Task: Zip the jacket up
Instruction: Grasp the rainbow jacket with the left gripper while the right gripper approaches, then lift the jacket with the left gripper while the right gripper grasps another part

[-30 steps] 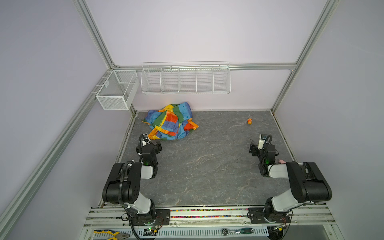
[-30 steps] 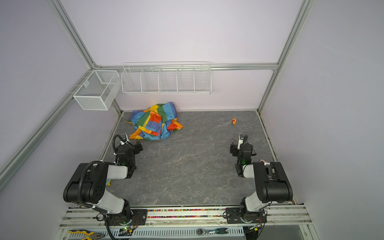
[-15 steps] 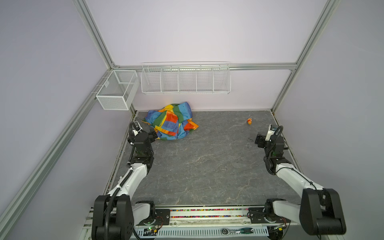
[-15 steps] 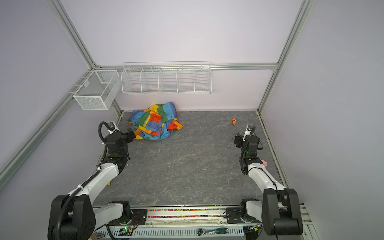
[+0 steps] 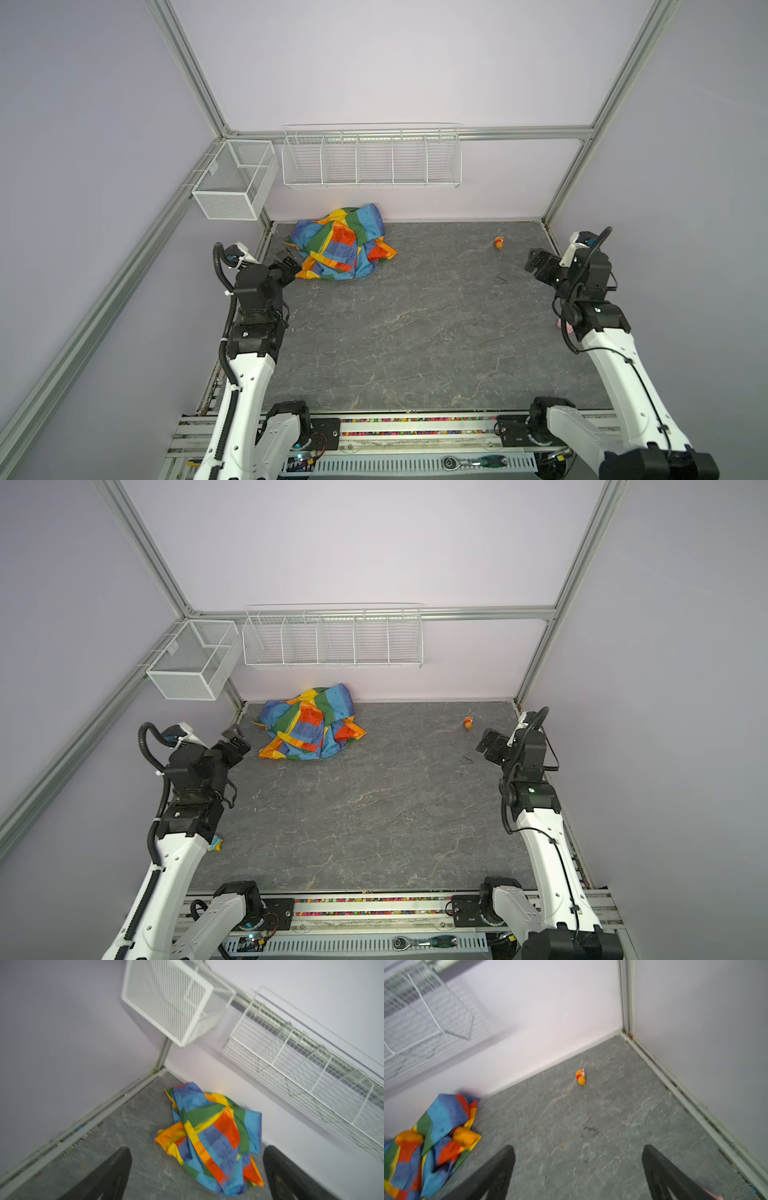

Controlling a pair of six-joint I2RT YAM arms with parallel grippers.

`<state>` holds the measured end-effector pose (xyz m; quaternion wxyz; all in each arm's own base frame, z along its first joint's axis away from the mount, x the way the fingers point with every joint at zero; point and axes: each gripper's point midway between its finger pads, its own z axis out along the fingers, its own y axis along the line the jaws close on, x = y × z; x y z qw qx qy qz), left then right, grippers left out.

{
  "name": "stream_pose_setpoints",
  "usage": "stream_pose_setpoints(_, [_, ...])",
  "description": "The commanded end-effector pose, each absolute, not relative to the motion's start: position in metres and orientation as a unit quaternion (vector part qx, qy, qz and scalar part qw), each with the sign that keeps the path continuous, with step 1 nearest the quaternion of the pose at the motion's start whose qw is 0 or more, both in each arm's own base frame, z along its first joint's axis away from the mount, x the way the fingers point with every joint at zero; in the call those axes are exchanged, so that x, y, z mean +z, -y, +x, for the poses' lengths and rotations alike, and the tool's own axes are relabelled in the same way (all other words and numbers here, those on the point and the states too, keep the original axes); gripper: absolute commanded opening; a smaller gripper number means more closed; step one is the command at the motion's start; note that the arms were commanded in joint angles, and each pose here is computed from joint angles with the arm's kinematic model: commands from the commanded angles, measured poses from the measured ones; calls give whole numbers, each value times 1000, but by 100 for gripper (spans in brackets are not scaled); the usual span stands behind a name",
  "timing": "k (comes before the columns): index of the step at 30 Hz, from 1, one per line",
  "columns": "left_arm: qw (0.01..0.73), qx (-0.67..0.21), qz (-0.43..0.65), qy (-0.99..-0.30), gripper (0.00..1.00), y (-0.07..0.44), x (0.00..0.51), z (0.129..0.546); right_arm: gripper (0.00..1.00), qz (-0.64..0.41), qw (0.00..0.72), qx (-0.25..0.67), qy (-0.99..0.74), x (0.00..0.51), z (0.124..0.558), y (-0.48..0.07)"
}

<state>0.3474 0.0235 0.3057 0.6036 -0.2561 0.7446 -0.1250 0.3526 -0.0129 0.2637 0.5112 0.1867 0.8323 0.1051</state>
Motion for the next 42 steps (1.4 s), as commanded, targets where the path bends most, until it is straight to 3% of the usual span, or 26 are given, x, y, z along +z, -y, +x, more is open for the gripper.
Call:
stream_pose_setpoints(1, [479,-267,-215,-808,86,36,260,362,91,159,420,227,-864,242,352,-38])
stream_pose_setpoints(6, [396,-321,-232,-828,78,57,206,379,90,122,355,243,-894,209,352,-80])
stream_pose_setpoints(10, [363,-299,-243,-849,72,57,171,394,91,68,318,235,-916,185,343,-129])
stream_pose_setpoints(17, [322,-289,-231,-872,70,79,132,429,92,-9,288,203,-936,161,331,-193])
stream_pose_setpoints(28, [293,-336,-242,-862,65,121,95,480,94,-50,284,179,-941,165,323,-222])
stream_pose_setpoints(32, [298,-348,-240,-856,47,126,96,492,95,-50,289,174,-940,169,320,-217])
stream_pose_setpoints(39, [314,-360,-198,-856,3,137,128,501,88,-48,288,172,-941,169,316,-215])
stream_pose_setpoints(42, [324,-365,-173,-856,0,141,152,496,85,-49,291,175,-939,172,317,-215])
